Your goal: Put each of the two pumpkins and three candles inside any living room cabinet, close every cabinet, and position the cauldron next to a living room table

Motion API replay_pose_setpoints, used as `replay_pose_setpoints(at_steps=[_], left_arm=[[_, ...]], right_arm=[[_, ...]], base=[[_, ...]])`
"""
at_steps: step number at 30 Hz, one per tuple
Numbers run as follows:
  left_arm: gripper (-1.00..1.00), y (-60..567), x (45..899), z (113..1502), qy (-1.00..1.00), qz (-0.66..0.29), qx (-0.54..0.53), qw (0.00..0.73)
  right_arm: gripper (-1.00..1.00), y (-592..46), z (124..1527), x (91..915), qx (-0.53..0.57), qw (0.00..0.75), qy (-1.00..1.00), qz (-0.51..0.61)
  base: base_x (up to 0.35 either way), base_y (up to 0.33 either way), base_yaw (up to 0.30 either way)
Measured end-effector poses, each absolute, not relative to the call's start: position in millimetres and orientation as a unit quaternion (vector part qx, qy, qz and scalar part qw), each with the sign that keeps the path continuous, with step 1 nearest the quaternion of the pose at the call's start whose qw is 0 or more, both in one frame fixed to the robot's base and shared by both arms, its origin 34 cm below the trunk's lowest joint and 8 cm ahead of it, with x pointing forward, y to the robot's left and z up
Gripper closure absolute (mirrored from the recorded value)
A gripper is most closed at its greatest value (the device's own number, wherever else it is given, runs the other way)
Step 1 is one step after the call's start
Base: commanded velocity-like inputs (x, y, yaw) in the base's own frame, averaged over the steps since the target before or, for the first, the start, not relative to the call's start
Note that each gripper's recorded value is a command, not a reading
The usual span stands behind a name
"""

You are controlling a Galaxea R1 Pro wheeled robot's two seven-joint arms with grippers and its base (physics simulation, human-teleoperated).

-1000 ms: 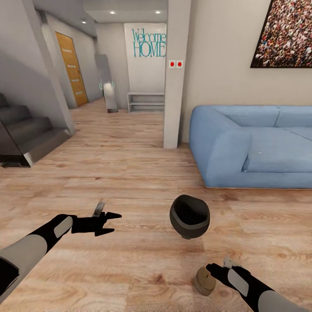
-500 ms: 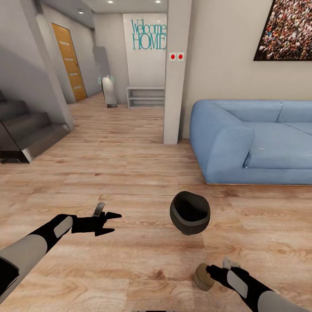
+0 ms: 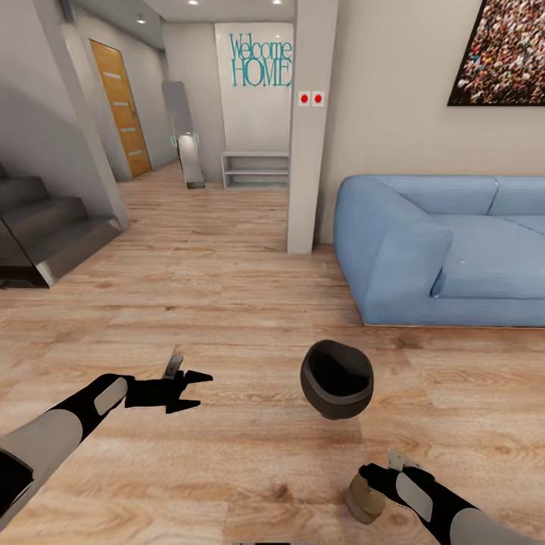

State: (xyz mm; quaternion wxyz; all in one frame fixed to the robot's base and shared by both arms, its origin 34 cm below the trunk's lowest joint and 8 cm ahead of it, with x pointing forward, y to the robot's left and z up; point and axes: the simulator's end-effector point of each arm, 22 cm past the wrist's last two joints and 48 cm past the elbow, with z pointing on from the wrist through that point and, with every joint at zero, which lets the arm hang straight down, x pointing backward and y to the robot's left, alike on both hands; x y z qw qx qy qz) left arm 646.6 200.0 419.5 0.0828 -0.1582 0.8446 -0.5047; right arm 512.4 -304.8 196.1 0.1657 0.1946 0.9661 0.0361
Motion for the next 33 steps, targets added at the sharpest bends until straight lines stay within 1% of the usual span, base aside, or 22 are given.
replay_pose_setpoints(at_steps=[9,24,30,33], left_arm=[[-1.0,197,647,421,0.845,-0.506,-0.153,0.083],[-1.0,198,647,421,0.844,-0.507,-0.155,0.082],[-1.0,207,649,451,0.808,-0.562,-0.149,0.098],[-1.0,210,640,460,0.79,-0.591,-0.137,0.09]], right_arm=[[-1.0,-305,196,512,0.194,0.165,0.966,0.036],[-1.0,-305,196,513,0.194,0.167,0.966,0.036],[-1.0,-305,196,513,0.195,0.167,0.966,0.036],[-1.0,-305,193,511,0.195,0.163,0.967,0.036]], base=[[0.151,-0.046,0.0],[0.011,-0.006,0.0],[0.0,0.0,0.0],[0.0,0.0,0.0]])
